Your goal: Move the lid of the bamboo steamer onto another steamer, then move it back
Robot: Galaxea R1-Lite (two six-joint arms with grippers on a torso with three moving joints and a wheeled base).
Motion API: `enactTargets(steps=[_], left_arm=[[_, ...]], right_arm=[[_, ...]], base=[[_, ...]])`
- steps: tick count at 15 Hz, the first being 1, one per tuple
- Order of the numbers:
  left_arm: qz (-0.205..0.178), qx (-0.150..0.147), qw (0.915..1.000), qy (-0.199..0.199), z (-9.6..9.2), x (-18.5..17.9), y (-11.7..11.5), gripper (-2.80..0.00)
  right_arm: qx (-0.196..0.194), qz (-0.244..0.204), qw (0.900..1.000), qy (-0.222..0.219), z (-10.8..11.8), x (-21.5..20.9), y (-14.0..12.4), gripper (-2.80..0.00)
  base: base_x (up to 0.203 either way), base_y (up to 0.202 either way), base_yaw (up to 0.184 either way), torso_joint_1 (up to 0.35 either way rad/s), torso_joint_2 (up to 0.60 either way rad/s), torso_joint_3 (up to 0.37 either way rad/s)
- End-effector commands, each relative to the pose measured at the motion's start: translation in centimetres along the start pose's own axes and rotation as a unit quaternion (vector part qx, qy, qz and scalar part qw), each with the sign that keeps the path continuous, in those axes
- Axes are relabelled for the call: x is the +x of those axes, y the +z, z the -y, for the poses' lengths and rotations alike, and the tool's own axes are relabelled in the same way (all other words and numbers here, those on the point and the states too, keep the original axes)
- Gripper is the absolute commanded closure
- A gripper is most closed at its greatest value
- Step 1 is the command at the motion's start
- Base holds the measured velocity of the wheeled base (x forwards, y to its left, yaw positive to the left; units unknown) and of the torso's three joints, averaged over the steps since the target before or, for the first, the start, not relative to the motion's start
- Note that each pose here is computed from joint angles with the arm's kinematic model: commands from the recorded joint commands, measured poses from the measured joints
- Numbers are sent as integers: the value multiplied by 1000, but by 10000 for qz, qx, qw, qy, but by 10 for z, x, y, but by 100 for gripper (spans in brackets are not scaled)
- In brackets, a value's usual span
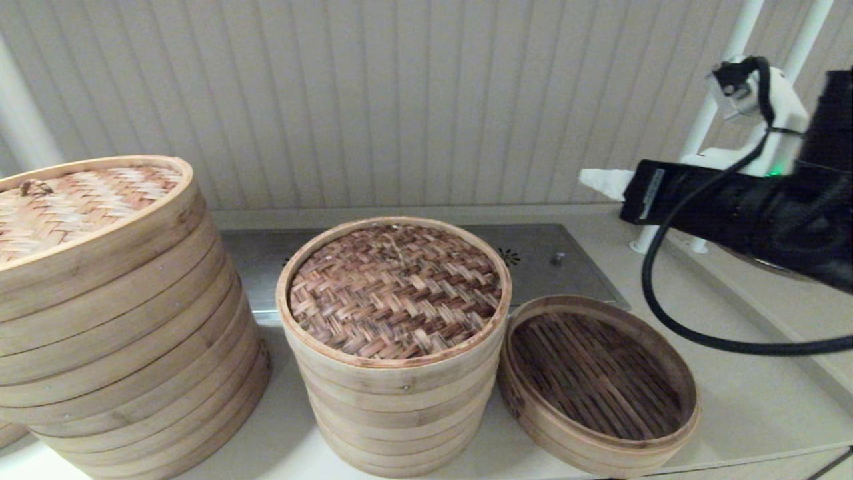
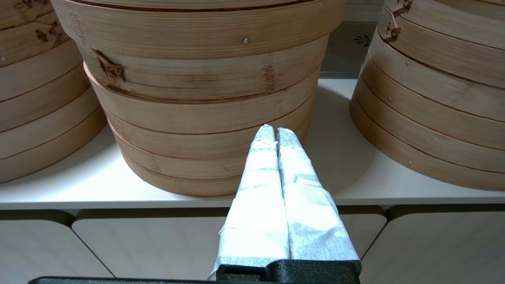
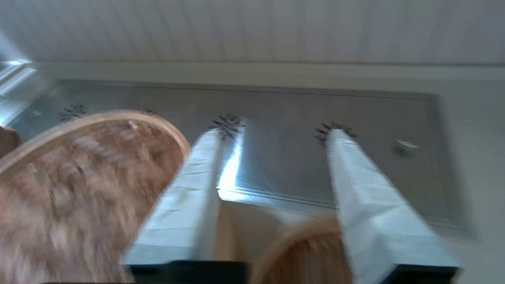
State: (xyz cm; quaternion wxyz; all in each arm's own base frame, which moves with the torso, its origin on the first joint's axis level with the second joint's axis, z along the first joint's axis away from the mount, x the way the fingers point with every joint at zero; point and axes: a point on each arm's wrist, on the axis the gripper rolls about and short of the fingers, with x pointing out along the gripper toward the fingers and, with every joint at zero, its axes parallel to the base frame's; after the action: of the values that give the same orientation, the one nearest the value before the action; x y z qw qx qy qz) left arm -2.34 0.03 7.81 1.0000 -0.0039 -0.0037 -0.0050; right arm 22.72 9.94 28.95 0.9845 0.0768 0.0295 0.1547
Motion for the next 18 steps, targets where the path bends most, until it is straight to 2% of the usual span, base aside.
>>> enactTargets(steps=[1,7,12,14,18], left_arm=[[1,0,10000,4,0,0,0,0],[1,0,10000,4,0,0,0,0],[1,0,10000,4,0,0,0,0],[1,0,10000,4,0,0,0,0],[1,-3,10000,4,0,0,0,0]], right_arm=[[-30,151,9997,-192,15,-46,-4,0],[-132,-88,9963,-840,46,-137,-70,0],[-575,-337,9915,-1114,58,-199,-151,0],[-629,-335,9911,-1123,59,-211,-172,0],[-640,-266,9906,-1178,57,-234,-192,0]], base=[[0,0,0,0,0,0],[0,0,0,0,0,0],[0,0,0,0,0,0],[0,0,0,0,0,0],[0,0,0,0,0,0]])
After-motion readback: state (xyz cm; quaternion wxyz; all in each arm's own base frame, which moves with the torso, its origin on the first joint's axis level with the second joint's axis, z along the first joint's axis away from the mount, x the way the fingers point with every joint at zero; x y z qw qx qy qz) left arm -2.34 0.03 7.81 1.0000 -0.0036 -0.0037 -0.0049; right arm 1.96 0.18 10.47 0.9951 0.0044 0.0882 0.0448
